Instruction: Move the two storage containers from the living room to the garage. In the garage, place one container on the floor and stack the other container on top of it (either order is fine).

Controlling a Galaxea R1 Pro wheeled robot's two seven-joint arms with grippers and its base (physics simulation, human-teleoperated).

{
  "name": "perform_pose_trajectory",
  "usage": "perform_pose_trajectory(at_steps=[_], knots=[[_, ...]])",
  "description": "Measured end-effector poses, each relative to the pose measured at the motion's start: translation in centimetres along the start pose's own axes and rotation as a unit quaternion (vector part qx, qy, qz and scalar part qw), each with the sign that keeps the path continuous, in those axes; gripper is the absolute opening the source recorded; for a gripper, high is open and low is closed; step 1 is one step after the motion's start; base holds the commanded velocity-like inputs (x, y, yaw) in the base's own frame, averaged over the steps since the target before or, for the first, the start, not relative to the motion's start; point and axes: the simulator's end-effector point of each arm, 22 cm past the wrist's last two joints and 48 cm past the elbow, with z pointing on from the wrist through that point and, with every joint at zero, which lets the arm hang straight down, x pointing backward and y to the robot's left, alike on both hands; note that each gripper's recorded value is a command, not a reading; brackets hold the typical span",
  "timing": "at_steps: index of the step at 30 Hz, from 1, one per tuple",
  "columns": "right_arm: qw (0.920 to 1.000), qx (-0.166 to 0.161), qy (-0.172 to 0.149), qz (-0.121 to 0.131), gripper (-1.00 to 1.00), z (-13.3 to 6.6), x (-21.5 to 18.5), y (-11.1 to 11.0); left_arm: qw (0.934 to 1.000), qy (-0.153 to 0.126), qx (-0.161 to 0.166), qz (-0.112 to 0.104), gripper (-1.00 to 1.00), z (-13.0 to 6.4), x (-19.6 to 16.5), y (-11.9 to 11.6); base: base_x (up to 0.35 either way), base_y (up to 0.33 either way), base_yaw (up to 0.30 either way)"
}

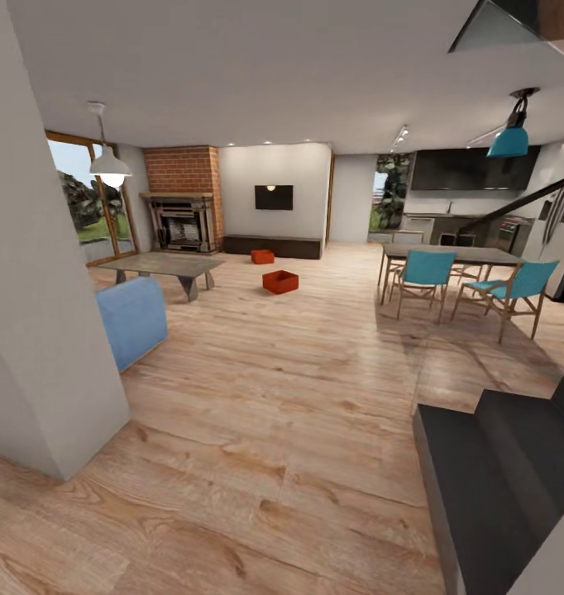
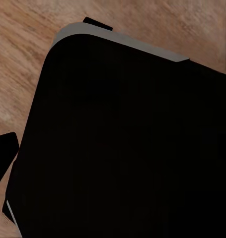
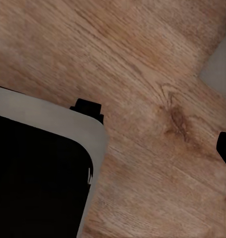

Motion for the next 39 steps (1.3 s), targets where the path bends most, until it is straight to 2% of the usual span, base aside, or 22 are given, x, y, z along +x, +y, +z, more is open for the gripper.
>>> perform_pose_trajectory(at_steps=[9,23,25,29,31,39], knots=[[1.0,-0.005,-0.002,0.007,1.0,0.0,-0.1,0.9,1.0,0.0,0.0,0.001,1.0,0.0,0.0,0.0,0.323,0.0,0.0],[0.9998,-0.01,0.011,0.009,1.0,-0.2,2.1,1.7,0.9999,-0.012,0.001,0.002,1.0,0.0,-1.0,0.0,0.323,0.0,0.0],[0.9999,-0.009,0.011,0.009,1.0,-0.2,2.1,1.5,0.9997,-0.022,0.001,0.002,1.0,0.0,-2.1,0.2,0.323,0.0,0.0],[0.9999,-0.008,0.008,0.007,1.0,-0.2,2.1,1.3,0.9979,-0.065,0.002,0.002,1.0,-0.2,-6.7,1.0,0.323,0.0,0.0],[0.9999,-0.009,0.007,0.007,1.0,-0.2,2.1,1.5,0.997,-0.077,0.002,0.002,1.0,-0.4,-8.0,1.0,0.323,0.0,0.0],[0.9999,-0.011,0.004,0.005,1.0,-0.2,1.9,1.6,0.9965,-0.083,0.003,0.001,1.0,-0.4,-8.7,1.2,0.323,0.0,0.0]])
